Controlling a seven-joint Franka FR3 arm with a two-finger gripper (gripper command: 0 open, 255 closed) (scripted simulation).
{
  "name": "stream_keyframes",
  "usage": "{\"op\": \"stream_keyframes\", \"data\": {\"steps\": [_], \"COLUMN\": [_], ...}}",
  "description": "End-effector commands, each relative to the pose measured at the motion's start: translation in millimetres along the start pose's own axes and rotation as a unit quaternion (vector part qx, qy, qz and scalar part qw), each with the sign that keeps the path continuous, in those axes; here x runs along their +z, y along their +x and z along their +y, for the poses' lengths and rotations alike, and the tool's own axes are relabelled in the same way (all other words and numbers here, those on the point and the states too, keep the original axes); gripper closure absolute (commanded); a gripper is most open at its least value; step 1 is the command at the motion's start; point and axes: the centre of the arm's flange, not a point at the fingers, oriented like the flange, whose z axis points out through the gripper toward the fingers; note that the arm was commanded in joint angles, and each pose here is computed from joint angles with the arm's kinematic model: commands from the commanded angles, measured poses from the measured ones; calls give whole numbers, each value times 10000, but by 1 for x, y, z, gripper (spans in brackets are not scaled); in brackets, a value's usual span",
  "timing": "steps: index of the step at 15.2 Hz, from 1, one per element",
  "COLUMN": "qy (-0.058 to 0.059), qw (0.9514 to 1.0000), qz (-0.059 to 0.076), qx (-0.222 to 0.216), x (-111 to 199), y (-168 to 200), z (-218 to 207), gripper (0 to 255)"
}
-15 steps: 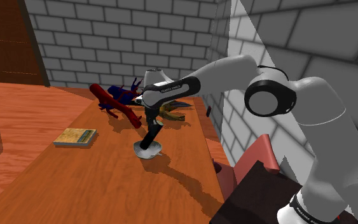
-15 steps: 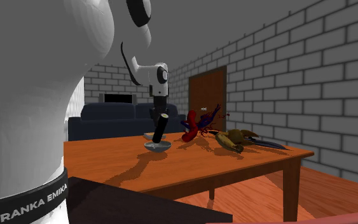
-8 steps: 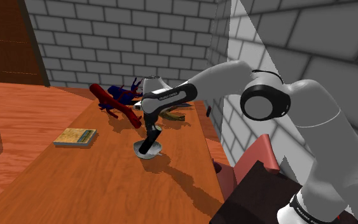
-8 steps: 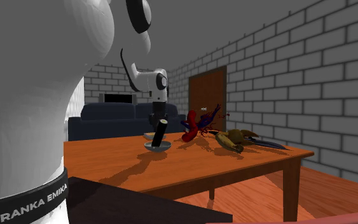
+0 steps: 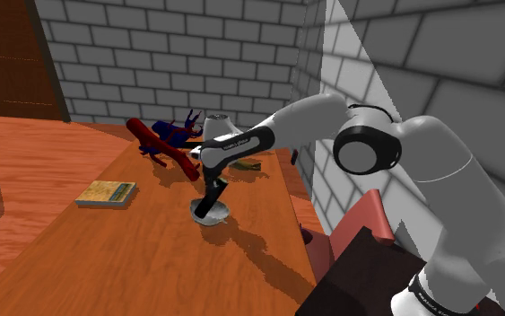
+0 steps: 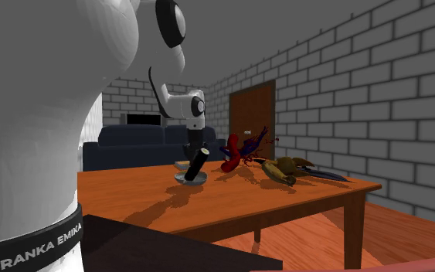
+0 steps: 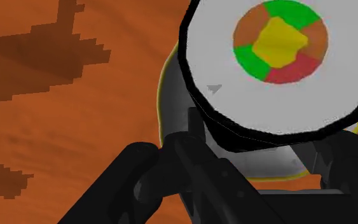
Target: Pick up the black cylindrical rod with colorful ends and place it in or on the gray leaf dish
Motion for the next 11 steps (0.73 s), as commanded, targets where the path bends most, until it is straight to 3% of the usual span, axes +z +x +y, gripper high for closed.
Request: {"op": "stream_keyframes", "data": {"steps": [1,7,8,11], "qy": [273,273,273,273], "qw": [9995,9995,9995,9995], "qz": [-133,-133,-133,-133], "qx": [-23,-23,-23,-23], "x": [21,21,21,20], "y": [1,1,1,1], "z": [-12,-12,-12,-11], "gripper": [255,255,0,0]}}
